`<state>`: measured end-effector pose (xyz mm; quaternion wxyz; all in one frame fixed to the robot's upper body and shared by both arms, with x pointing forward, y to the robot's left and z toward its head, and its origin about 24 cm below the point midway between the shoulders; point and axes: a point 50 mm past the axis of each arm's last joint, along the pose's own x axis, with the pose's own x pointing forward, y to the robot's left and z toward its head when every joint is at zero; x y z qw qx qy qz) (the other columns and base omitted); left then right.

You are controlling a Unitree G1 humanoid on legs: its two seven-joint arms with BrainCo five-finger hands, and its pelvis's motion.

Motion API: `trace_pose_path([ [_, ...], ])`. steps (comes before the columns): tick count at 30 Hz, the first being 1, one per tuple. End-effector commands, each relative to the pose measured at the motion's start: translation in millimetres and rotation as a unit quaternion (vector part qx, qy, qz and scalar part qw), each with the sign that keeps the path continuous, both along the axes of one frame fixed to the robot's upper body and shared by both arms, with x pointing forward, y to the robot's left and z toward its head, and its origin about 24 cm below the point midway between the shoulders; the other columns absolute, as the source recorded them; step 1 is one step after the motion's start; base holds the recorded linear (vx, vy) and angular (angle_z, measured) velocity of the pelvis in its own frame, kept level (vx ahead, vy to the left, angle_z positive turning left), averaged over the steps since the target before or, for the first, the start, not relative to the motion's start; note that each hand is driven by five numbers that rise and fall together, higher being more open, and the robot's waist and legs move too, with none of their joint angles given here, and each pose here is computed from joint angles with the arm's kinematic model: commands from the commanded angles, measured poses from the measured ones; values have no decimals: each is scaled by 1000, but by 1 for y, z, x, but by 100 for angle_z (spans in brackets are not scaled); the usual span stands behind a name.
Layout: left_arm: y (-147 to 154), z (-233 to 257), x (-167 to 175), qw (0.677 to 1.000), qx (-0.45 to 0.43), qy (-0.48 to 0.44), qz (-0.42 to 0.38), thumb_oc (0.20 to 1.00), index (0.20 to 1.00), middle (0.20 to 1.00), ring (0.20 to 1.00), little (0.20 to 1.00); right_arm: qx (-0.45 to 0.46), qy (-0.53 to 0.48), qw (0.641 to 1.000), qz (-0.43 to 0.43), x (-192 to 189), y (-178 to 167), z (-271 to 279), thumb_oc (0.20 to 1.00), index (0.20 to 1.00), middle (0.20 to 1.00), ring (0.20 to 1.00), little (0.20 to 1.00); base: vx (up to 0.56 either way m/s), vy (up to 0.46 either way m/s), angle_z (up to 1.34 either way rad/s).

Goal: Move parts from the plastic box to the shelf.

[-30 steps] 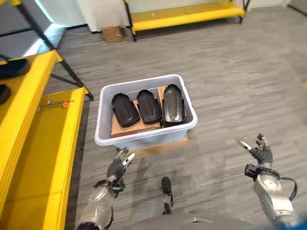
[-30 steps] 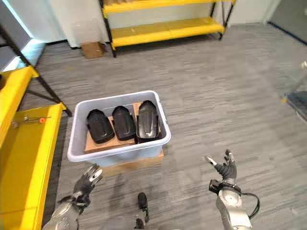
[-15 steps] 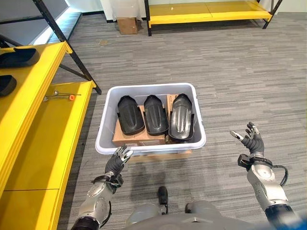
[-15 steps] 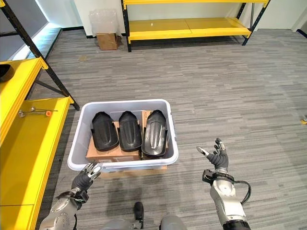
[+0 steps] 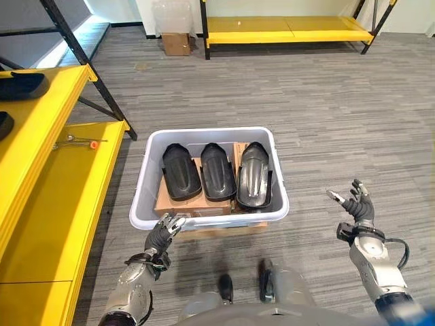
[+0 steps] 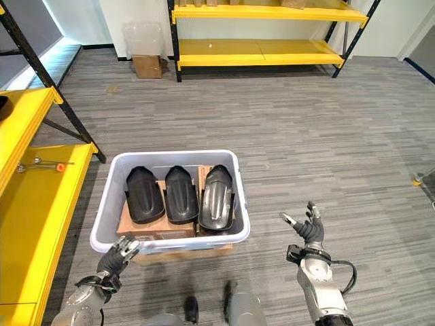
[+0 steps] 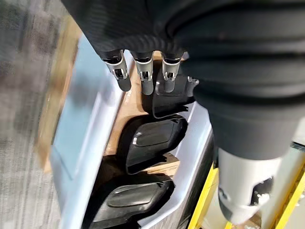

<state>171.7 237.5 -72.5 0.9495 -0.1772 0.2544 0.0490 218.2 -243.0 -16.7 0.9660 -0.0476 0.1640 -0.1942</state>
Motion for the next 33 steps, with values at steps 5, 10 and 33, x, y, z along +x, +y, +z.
trace_pose_path([
  [5,9,19,13,999,6,-50,16,1000,1000,1000,1000,1000,-3,-39,999,-17,13,-4,17,1000,1000,1000,1000,1000,16,-172,-12],
  [10,6,19,14,999,-9,-50,18,1000,1000,1000,1000,1000,-6,-44,999,-20,13,-3,18,1000,1000,1000,1000,1000,-45,-212,-10],
  [33,-23,45,34,991,-45,-126,10,1000,1000,1000,1000,1000,-146,-109,982,45,28,-17,66,1000,1000,1000,1000,1000,-56,196,-5],
])
